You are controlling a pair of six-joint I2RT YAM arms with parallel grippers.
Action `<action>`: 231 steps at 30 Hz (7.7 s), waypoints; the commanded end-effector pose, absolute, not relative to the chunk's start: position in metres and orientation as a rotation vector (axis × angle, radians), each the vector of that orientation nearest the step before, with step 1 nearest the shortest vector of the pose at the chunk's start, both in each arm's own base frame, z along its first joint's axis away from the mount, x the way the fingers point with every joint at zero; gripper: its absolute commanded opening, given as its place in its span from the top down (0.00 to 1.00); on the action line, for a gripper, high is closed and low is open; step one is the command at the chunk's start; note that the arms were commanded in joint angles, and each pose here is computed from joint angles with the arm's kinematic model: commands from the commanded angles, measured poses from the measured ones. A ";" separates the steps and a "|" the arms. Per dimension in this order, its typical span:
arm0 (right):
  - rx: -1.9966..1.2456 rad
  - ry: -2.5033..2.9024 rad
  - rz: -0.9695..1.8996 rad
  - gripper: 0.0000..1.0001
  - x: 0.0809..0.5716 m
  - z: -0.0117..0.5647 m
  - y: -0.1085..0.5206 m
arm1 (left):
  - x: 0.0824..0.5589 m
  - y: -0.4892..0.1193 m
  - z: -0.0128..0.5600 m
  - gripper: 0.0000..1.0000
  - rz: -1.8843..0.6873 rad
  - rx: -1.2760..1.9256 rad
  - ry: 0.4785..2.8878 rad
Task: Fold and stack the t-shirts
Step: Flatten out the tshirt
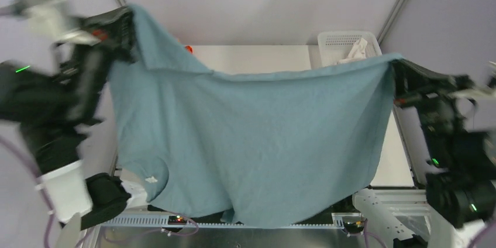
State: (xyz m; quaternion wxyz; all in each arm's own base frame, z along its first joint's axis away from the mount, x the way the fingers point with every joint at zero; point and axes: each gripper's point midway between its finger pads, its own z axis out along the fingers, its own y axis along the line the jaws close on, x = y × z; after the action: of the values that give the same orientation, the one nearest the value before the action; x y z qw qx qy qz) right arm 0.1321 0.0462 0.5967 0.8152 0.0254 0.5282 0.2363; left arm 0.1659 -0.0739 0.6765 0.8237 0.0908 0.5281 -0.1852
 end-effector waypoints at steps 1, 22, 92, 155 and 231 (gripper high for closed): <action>0.213 1.368 0.323 1.00 0.235 0.525 0.033 | 0.296 -0.103 0.606 1.00 -0.058 0.113 1.379; 0.332 1.972 0.034 0.16 0.413 0.233 0.049 | 0.521 -0.141 0.259 0.00 -0.032 0.272 2.099; 0.213 2.463 0.225 0.01 0.314 0.036 0.128 | 0.526 -0.193 0.082 1.00 -0.522 -0.550 2.437; 0.373 2.476 0.135 0.01 0.429 0.022 0.106 | 0.347 -0.075 0.016 0.00 -0.087 -0.572 2.626; -2.275 1.247 0.905 0.25 0.104 0.047 0.444 | 0.235 -0.064 0.019 0.00 -0.306 -0.789 2.435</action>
State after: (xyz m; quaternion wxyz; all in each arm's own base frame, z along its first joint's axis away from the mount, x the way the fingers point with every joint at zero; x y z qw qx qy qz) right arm 0.1005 0.4367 0.0463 0.1953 -0.8074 0.4512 0.3263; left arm 0.2377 -0.0685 0.0299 0.2885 -0.2840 0.9050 -0.1305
